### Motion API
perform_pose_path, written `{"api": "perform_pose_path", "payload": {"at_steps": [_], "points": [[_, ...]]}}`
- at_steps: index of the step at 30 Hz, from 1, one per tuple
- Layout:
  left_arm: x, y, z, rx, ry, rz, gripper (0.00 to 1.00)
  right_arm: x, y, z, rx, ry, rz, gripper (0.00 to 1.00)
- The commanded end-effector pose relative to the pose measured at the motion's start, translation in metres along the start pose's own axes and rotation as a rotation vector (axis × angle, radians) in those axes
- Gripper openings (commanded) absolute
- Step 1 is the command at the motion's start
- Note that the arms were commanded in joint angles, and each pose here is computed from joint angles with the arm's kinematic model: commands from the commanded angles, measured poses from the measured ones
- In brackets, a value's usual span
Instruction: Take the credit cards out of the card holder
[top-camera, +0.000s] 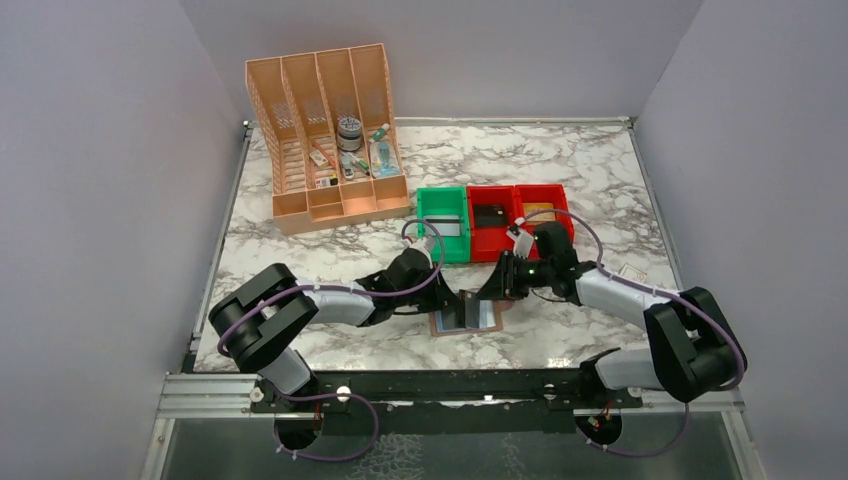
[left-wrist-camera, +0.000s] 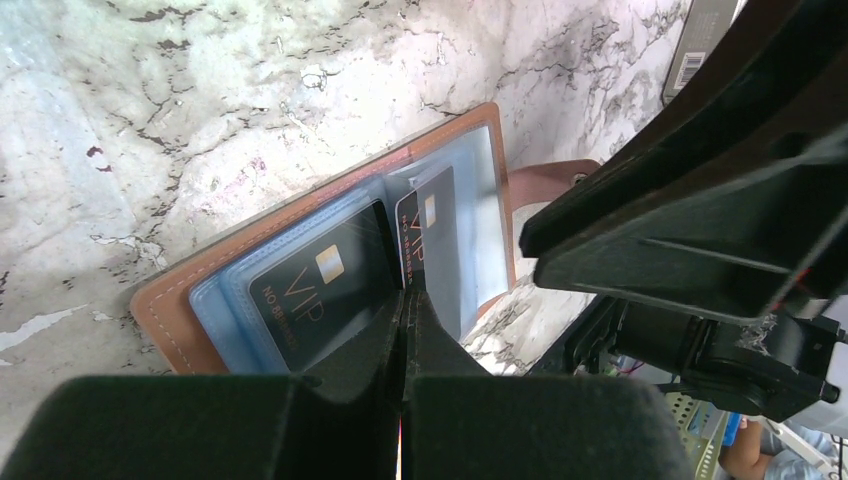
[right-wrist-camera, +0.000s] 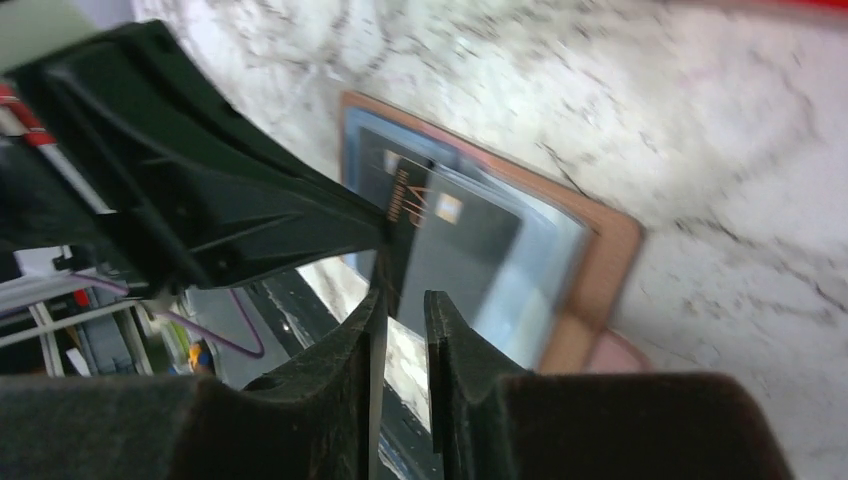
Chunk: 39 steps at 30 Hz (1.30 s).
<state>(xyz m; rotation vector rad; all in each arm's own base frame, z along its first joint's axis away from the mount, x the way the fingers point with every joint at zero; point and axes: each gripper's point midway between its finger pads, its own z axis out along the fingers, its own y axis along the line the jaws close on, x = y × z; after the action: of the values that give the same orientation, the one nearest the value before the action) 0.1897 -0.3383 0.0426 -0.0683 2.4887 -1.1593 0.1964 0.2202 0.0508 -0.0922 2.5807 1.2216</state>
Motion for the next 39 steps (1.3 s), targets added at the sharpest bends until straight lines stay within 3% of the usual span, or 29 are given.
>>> {"api": "perform_pose_path", "payload": {"at_steps": [1, 11, 15, 21, 27, 32, 39], "points": [[-0.002, -0.009, -0.005, 0.038, -0.001, 0.013, 0.0, -0.004, 0.021, 0.001, -0.104, 0.031, -0.058, 0.23], [-0.002, -0.01, -0.006, 0.046, 0.0, 0.016, 0.01, 0.036, -0.043, 0.024, 0.066, 0.108, 0.114, 0.23], [0.004, -0.011, -0.007, 0.058, 0.023, 0.008, 0.14, 0.043, -0.056, 0.025, 0.114, 0.089, 0.15, 0.15], [0.008, -0.015, -0.009, 0.09, 0.041, -0.009, 0.3, 0.045, -0.063, 0.024, 0.146, 0.066, 0.164, 0.13], [0.014, -0.021, -0.003, 0.122, 0.075, -0.017, 0.29, 0.045, -0.063, 0.025, 0.144, 0.066, 0.166, 0.12], [0.01, -0.019, -0.006, 0.113, 0.046, -0.019, 0.2, 0.041, -0.06, 0.024, 0.133, 0.056, 0.154, 0.12], [0.013, -0.016, -0.003, 0.104, 0.057, -0.012, 0.23, 0.033, -0.051, 0.022, 0.111, 0.039, 0.134, 0.12]]}}
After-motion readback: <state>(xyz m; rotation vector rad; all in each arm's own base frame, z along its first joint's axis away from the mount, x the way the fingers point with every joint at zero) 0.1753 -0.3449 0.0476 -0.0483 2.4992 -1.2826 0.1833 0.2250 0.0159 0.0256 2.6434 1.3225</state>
